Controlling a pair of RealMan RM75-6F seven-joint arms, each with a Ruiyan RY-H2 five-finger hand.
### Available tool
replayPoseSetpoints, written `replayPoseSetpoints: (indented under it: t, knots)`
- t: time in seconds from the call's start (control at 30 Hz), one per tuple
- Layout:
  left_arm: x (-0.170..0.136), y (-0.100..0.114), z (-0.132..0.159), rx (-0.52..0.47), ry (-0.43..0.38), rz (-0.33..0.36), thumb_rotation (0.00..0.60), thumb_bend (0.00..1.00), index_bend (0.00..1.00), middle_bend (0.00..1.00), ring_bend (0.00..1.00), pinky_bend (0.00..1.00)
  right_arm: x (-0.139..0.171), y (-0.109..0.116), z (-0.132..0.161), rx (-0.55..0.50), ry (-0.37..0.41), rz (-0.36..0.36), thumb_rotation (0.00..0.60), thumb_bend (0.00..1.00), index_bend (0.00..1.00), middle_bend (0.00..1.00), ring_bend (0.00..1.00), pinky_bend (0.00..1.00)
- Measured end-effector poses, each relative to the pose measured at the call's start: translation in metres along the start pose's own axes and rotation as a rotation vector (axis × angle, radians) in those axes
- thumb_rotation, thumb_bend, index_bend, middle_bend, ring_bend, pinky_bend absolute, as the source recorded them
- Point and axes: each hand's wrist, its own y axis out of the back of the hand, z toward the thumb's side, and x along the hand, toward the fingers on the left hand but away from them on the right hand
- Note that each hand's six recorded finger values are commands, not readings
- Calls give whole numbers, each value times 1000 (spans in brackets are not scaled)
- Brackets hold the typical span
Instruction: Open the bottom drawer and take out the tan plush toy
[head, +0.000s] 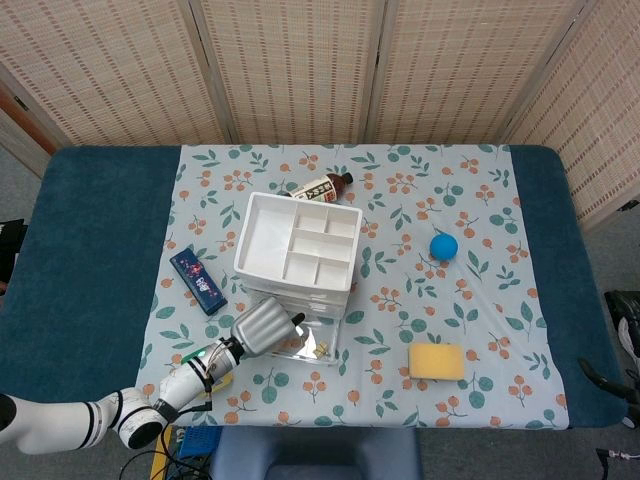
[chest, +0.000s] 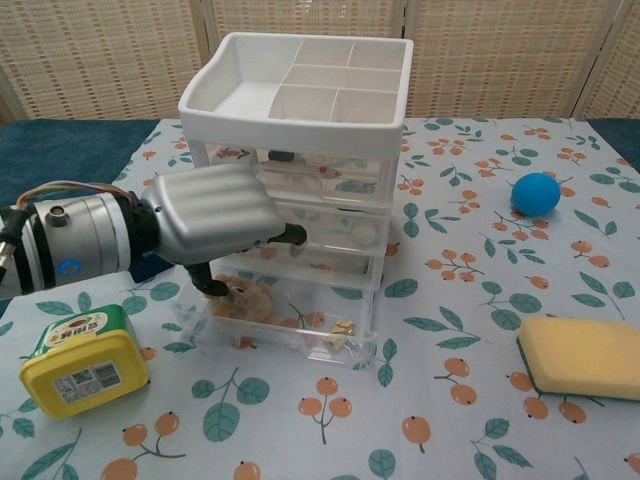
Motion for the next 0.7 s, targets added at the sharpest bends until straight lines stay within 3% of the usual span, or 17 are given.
replayPoseSetpoints:
  t: [0.23,0.7]
  knots:
    - [-13,-11,-3,19,-7,-50,600,144,281,984,1000,1000,0,-1,1,-1,3,1,600,226,0,74,0,0]
    - [1,-17,11,45,-37,-74,600,144,271,983,1000,1000,3,1,0,0,-3,-3,600,226,0,74,0,0]
